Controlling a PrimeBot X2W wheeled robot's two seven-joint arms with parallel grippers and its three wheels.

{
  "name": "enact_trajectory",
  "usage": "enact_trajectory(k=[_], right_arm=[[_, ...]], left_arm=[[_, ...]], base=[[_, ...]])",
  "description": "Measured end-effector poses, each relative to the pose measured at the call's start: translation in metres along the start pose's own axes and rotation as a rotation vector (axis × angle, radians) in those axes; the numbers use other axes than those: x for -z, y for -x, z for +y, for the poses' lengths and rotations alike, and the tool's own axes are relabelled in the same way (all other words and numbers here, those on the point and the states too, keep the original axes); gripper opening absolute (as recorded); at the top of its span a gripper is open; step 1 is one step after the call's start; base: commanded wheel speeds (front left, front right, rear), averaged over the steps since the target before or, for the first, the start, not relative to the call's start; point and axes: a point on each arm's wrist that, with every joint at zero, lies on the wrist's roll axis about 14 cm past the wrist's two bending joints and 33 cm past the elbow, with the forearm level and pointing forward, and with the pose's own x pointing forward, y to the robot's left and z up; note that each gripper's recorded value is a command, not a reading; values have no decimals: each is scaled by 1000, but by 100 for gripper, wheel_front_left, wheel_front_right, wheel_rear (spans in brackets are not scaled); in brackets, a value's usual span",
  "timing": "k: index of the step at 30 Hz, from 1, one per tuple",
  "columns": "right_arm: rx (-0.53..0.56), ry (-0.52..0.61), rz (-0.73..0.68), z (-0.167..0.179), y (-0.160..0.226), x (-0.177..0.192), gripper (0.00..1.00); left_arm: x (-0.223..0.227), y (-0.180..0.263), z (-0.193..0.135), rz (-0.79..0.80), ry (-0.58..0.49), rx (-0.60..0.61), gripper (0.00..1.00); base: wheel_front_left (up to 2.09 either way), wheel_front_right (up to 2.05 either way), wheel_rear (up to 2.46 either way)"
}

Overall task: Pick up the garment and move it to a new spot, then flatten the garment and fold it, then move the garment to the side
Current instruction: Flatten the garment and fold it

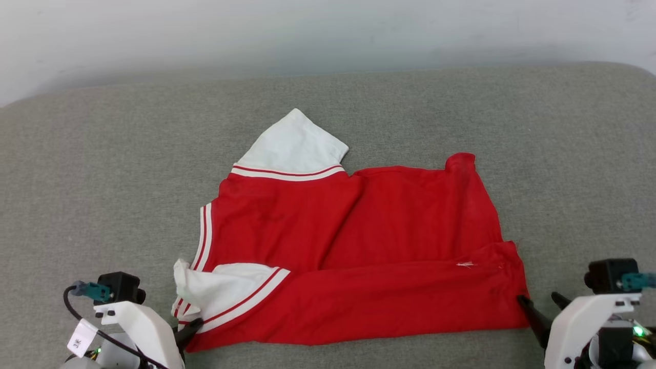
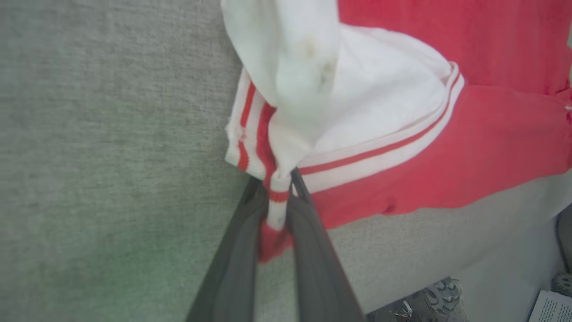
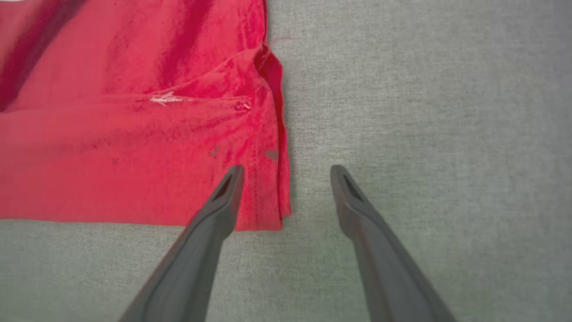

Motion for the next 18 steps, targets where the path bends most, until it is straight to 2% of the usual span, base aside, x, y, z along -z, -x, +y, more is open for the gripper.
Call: enact_trajectory(k=[5, 6, 10, 11, 12, 13, 18], right_arm=[[-43, 45, 75, 14, -10, 0, 100], [-71, 54, 169, 24, -25, 15, 100], [-99, 42, 275, 31, -34, 35, 100], [-105, 35, 292, 32, -36, 37, 43], [-109, 30, 298, 33, -37, 39, 7], [-111, 28, 297, 34, -38, 37, 0], [-128, 12, 262, 37, -36, 29, 0]], left_arm=[[-10, 7, -4, -62, -40, 0, 0], [-11, 8, -8, -74, -52, 7, 0], [-11, 8, -9, -81, -48, 10, 0], [-11, 8, -9, -81, -48, 9, 0], [-10, 8, -8, -83, -47, 7, 0], [-10, 8, -8, -84, -45, 6, 0], [-14, 11, -11, -124, -52, 10, 0]], base=[[0, 0, 0], [0, 0, 0], [0, 0, 0], [0, 0, 0], [0, 0, 0], [0, 0, 0], [0, 0, 0]])
